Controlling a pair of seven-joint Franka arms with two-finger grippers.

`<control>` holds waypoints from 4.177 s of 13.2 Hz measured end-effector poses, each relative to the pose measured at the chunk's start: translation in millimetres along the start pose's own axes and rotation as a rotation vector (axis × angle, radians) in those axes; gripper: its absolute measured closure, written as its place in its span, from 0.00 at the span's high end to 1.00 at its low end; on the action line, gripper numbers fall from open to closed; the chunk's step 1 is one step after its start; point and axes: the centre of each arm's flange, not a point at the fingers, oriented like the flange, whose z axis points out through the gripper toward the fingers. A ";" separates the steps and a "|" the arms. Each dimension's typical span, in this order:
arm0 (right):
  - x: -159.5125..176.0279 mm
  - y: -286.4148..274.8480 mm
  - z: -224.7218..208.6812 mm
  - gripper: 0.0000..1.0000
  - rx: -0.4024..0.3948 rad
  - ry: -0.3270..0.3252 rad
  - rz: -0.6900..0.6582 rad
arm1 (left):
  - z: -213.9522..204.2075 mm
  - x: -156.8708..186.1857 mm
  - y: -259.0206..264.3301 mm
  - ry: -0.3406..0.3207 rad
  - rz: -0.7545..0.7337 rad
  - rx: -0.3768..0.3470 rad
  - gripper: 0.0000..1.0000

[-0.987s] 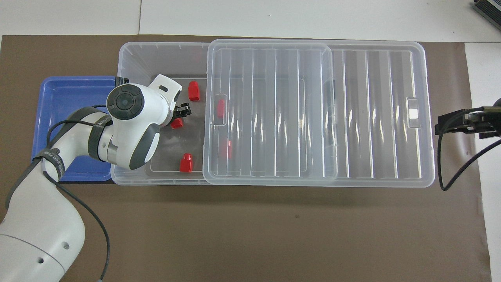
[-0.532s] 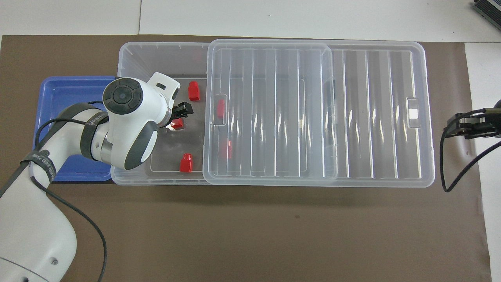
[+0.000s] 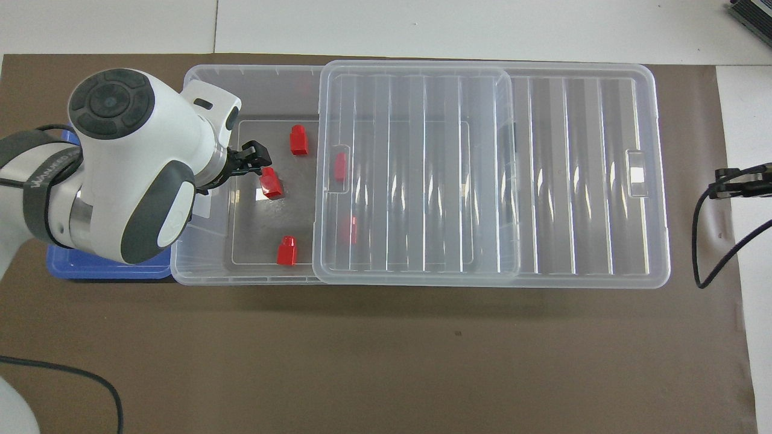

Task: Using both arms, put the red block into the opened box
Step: 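Withdraw the left gripper while the right gripper reaches the lid, then slide the clear lid back over the box with the right gripper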

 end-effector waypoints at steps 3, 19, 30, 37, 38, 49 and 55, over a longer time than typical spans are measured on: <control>13.0 35.7 22.3 0.01 -0.014 0.037 -0.044 | -38.0 6.9 -21.3 0.004 -0.012 0.007 1.00; 83.0 -0.5 149.7 0.01 -0.011 0.089 -0.121 | -85.3 45.3 -164.2 -0.044 0.373 0.039 1.00; 86.9 -109.6 156.5 0.01 0.067 0.101 -0.075 | -81.4 43.1 -167.8 -0.066 0.369 -0.006 1.00; 80.9 -148.9 158.7 0.01 0.140 0.086 -0.092 | -82.4 43.6 -169.4 -0.063 0.365 -0.016 1.00; 80.3 -152.6 158.4 0.01 0.147 0.086 -0.094 | -82.6 43.6 -169.4 -0.062 0.365 -0.016 1.00; 77.6 -165.7 157.5 0.01 0.160 0.084 -0.107 | -83.3 43.9 -170.9 -0.061 0.362 -0.016 1.00; 77.2 -166.4 158.1 0.01 0.160 0.082 -0.108 | -83.7 44.0 -171.0 -0.059 0.362 -0.016 1.00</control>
